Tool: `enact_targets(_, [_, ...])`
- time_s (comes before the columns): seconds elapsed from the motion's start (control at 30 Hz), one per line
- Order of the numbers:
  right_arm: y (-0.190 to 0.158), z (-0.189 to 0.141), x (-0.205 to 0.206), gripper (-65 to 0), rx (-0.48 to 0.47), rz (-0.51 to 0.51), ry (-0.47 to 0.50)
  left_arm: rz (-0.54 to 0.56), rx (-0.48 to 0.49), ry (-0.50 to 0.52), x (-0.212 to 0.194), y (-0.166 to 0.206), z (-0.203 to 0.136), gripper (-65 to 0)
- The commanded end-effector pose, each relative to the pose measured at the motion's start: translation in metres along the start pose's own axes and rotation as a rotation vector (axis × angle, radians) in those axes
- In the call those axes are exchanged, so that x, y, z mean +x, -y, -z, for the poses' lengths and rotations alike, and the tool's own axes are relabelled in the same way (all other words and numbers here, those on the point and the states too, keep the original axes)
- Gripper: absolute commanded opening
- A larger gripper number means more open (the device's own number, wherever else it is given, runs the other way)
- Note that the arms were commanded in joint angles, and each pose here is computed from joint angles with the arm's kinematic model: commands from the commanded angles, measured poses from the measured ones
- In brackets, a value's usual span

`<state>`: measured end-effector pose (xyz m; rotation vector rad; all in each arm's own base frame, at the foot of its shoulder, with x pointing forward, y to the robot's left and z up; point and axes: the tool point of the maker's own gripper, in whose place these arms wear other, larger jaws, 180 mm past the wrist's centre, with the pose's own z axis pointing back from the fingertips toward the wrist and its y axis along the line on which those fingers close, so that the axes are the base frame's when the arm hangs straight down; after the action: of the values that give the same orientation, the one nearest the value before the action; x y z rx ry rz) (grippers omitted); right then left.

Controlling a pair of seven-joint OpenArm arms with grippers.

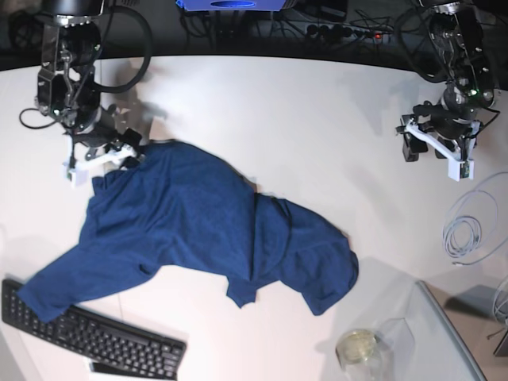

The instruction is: Layout the t-shirt on the table in an organized manner, then fold the t-shirt properly

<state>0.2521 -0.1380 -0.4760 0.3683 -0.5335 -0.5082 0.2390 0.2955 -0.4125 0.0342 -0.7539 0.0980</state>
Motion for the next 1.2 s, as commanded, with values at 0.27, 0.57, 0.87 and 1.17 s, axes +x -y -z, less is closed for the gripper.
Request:
enact_targets(0.27, [-0.033,-0.008,0.000,-38.7,0.076,0.006,0.041,0.008,-0.007,0.046,0.013,-0.003,-0.004,-25.5])
enact_targets(0.57, [-0.028,0.016,-0.010,-38.9,0.058,0.035,-0.027,0.005,-0.006,0.046,0.013,-0.003,-0.004,-25.5])
enact_targets(0.87, [-0.040,-0.024,-0.007,-63.8,0.100,-0.017,0.040,0.014,-0.006,0.032,0.008,-0.003,-0.005,-25.5])
enact_targets(1.17, [-0.101,-0.087,0.014,-65.0,0.310,-0.057,0.111,0.110,-0.184,-0.016,-0.005,0.070,0.009,-24.5])
